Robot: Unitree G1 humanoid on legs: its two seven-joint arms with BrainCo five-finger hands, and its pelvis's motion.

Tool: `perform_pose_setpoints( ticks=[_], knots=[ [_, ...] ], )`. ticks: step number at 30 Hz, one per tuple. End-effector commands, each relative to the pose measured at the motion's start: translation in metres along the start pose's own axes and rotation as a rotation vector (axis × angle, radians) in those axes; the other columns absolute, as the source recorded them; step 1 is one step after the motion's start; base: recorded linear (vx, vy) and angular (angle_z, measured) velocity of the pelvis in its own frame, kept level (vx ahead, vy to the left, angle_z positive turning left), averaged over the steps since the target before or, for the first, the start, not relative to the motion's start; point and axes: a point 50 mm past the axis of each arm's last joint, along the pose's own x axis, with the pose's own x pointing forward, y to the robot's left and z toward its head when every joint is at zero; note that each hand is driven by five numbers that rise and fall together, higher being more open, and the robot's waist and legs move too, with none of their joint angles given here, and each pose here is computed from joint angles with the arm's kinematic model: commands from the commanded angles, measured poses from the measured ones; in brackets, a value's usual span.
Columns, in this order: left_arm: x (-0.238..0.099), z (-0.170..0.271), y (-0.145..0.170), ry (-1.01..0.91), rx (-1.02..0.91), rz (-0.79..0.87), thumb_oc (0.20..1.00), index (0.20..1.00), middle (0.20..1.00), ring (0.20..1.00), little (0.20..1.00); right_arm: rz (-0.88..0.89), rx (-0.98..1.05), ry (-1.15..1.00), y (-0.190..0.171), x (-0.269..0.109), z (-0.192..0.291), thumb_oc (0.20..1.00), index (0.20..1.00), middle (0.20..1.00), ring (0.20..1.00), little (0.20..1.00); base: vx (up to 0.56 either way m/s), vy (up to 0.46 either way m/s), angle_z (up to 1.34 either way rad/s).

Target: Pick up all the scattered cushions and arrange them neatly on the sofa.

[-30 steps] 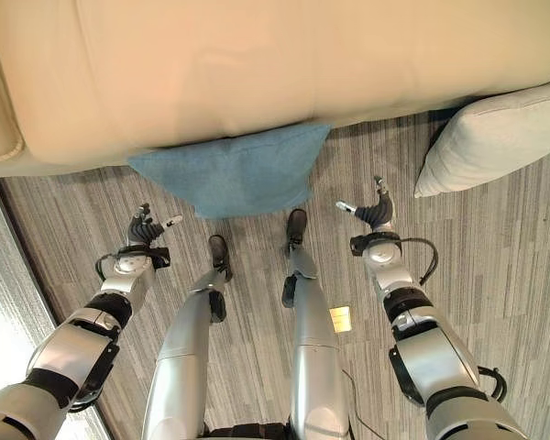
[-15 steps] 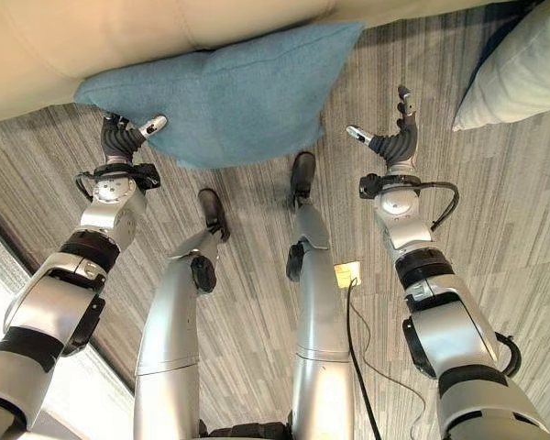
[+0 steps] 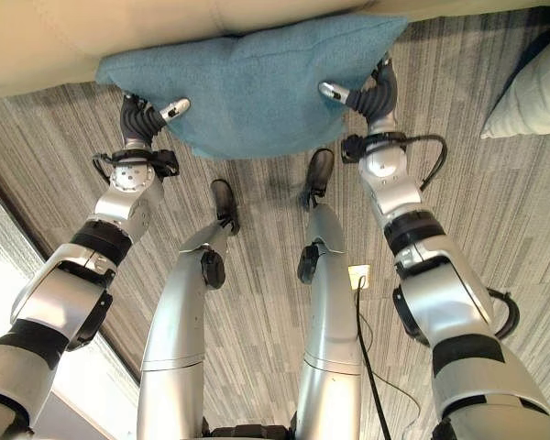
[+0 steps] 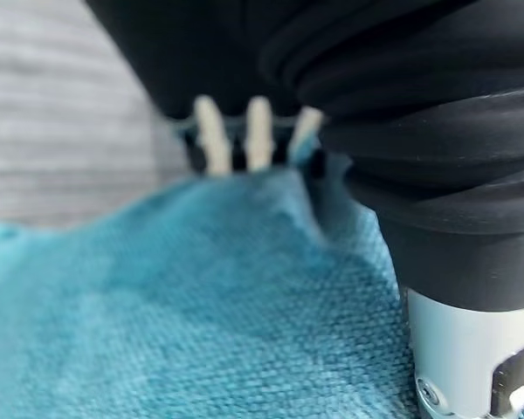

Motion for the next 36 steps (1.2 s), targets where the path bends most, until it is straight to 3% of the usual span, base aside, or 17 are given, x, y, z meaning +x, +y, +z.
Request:
perform_pose_setpoints(
  ticks=[1, 4, 5, 6, 7, 10, 20, 28, 36],
  knots=[
    [-0.006, 0.024, -0.033, -0.138, -0.089, -0.101, 1.0, 1.0, 1.0, 1.0, 1.0, 0.094, 0.0, 0.079, 0.026, -0.023, -0.03, 1.0, 1.0, 1.0, 1.0, 1.0, 0.0, -0.013, 0.14],
    [-0.008, 0.033, -0.043, -0.167, -0.107, -0.128, 1.0, 1.0, 1.0, 1.0, 1.0, 0.166, -0.04, 0.049, 0.042, -0.02, -0.018, 1.0, 1.0, 1.0, 1.0, 1.0, 0.0, -0.005, 0.06],
    [-0.009, 0.036, -0.047, -0.18, -0.115, -0.142, 1.0, 1.0, 1.0, 1.0, 1.0, 0.191, -0.046, 0.03, 0.049, -0.02, -0.012, 0.702, 0.702, 0.702, 0.702, 0.702, 0.0, 0.0, 0.0],
    [-0.01, 0.037, -0.048, -0.183, -0.115, -0.151, 0.429, 0.429, 0.429, 0.429, 0.429, 0.207, -0.044, 0.017, 0.053, -0.019, -0.008, 0.2, 0.2, 0.2, 0.2, 0.2, 0.0, 0.0, 0.0],
    [-0.011, 0.037, -0.049, -0.186, -0.133, -0.154, 0.2, 0.2, 0.2, 0.2, 0.2, 0.234, -0.016, -0.015, 0.062, -0.02, 0.001, 0.2, 0.2, 0.2, 0.2, 0.2, 0.03, -0.021, 0.03],
    [-0.019, 0.026, -0.047, -0.165, -0.164, -0.153, 0.2, 0.2, 0.2, 0.2, 0.2, 0.257, 0.068, -0.09, 0.072, -0.029, 0.014, 0.2, 0.2, 0.2, 0.2, 0.2, 0.01, -0.017, 0.02],
    [-0.061, -0.01, -0.049, -0.132, -0.205, -0.24, 0.2, 0.2, 0.2, 0.2, 0.2, 0.218, 0.109, -0.057, 0.047, -0.07, -0.028, 0.2, 0.2, 0.2, 0.2, 0.2, -0.01, -0.024, -0.02],
    [-0.109, -0.057, -0.033, -0.016, -0.221, -0.276, 0.2, 0.2, 0.2, 0.2, 0.2, 0.196, 0.171, 0.03, 0.033, -0.127, -0.066, 0.2, 0.2, 0.2, 0.2, 0.2, 0.0, -0.062, -0.02],
    [-0.156, -0.085, -0.018, 0.095, -0.248, -0.336, 0.2, 0.2, 0.2, 0.2, 0.2, 0.249, 0.091, 0.118, 0.022, -0.18, -0.092, 0.2, 0.2, 0.2, 0.2, 0.2, 0.08, -0.05, -0.03]
  ],
)
